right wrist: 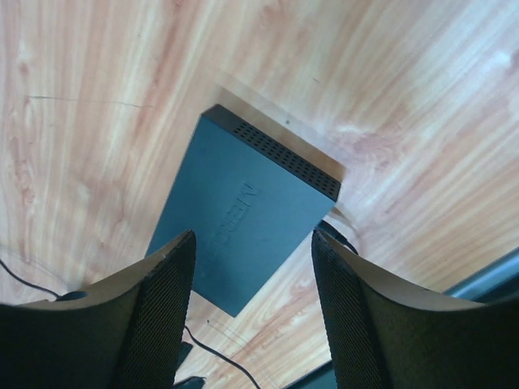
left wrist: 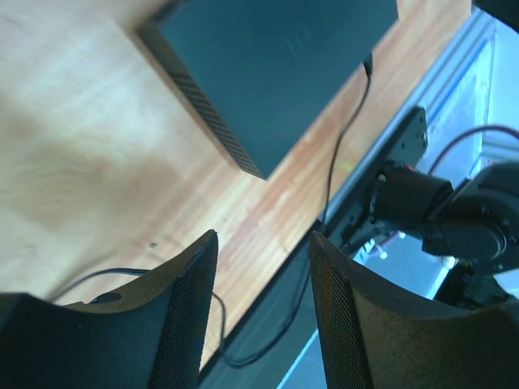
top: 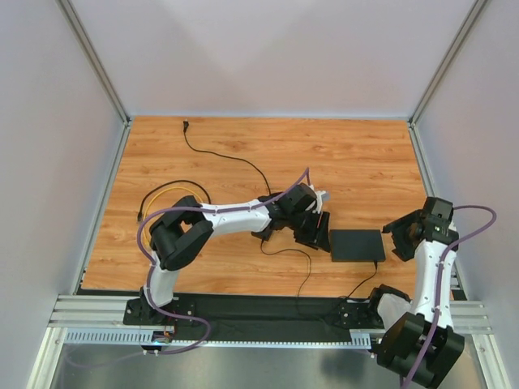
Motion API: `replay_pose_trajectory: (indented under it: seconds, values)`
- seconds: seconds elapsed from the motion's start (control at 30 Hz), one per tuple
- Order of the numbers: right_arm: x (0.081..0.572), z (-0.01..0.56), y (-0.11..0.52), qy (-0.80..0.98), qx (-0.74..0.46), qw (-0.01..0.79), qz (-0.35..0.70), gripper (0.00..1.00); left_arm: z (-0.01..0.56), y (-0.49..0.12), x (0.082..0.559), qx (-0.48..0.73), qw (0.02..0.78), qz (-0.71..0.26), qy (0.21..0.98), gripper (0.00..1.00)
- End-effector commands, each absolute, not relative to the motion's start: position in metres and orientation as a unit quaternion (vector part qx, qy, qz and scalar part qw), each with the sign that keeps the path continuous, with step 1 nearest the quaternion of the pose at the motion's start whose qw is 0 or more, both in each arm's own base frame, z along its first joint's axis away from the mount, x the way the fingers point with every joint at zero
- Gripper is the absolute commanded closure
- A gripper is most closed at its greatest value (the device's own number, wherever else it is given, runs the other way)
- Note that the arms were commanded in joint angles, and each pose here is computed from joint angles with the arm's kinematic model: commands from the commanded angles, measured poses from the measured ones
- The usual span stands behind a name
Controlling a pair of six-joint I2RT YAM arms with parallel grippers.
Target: Pull the plug from the switch port
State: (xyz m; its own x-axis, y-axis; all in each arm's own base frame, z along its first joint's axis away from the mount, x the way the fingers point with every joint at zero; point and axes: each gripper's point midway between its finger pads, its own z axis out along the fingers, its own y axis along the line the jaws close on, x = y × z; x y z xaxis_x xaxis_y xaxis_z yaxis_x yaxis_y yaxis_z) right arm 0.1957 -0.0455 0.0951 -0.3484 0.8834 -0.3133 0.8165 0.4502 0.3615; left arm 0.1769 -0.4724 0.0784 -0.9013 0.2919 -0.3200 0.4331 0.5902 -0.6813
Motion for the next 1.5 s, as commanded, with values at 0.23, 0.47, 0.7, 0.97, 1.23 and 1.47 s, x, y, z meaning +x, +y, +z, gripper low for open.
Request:
replay_pose_trajectory:
  seconds: [0.23, 0.47, 0.7, 0.97, 1.23, 1.47]
  values:
    - [0.204, 0.103, -0.064, 0.811, 0.533, 0.234, 0.051, 0.38, 0.072, -0.489, 0.164, 0.218, 0.071, -0.414, 0.881, 0.43]
    - [0.222, 0.09, -0.065, 0.824, 0.507, 0.241, 0.073, 0.35, 0.065, -0.507, 0.181, 0.235, 0.07, -0.4, 0.883, 0.42]
    - [0.231, 0.072, -0.076, 0.831, 0.503, 0.229, 0.056, 0.36, 0.045, -0.515, 0.198, 0.219, 0.052, -0.396, 0.89, 0.43]
    - [0.231, 0.037, -0.062, 0.842, 0.501, 0.18, 0.091, 0.38, 0.034, -0.521, 0.217, 0.201, 0.045, -0.404, 0.891, 0.43]
    - [0.223, 0.031, -0.029, 0.832, 0.501, 0.169, 0.166, 0.39, 0.041, -0.529, 0.237, 0.191, 0.056, -0.423, 0.884, 0.43]
    - [0.219, 0.035, -0.018, 0.827, 0.497, 0.18, 0.192, 0.39, 0.047, -0.528, 0.249, 0.194, 0.07, -0.418, 0.885, 0.43]
